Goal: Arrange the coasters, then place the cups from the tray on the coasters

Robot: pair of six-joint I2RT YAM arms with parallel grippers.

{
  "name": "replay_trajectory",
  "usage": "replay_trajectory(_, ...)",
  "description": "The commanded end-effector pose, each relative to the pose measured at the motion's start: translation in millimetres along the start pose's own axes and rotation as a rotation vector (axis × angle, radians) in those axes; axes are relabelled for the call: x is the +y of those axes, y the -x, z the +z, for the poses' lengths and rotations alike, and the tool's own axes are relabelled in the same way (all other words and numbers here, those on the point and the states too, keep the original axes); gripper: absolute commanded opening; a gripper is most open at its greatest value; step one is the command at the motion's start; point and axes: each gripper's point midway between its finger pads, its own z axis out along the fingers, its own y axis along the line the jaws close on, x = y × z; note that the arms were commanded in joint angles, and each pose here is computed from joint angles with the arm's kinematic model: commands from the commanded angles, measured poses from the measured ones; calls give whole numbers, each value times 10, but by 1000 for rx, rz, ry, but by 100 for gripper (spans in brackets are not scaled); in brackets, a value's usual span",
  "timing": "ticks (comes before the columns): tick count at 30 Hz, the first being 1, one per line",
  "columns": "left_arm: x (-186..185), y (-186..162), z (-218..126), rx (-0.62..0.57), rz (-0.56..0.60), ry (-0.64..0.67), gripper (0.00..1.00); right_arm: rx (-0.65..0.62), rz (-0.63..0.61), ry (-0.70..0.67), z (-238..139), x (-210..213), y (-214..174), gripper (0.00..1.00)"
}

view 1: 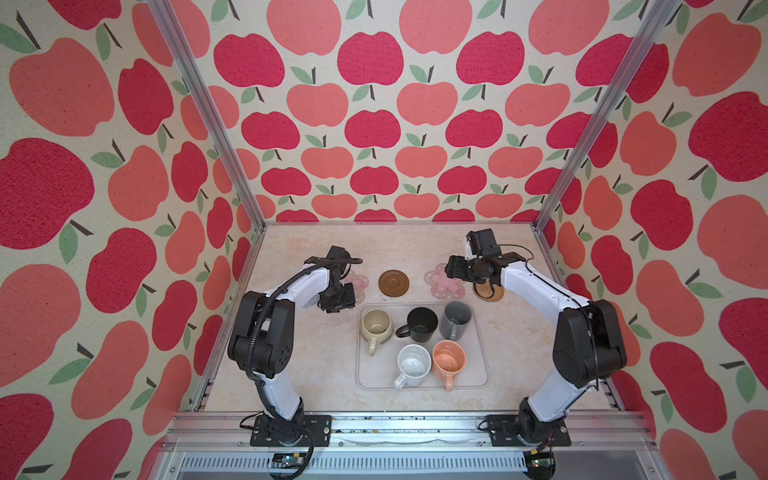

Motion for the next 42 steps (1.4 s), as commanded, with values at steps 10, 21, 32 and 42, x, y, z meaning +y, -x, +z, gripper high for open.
replay_trajectory(10,198,72,316,6,-47,101,45,-47,-4,6,-179,39,107,74)
replay_trajectory(21,280,191,436,-5,-64,134,45,-45,-11,2,-202,32,96,74)
replay_trajectory(32,309,314,497,-10,-74,122,44,-39,4,7,-212,25,56,74)
replay_trajectory(42,364,407,532,-40,-76,146,44,-33,18,12,-203,28,25,74)
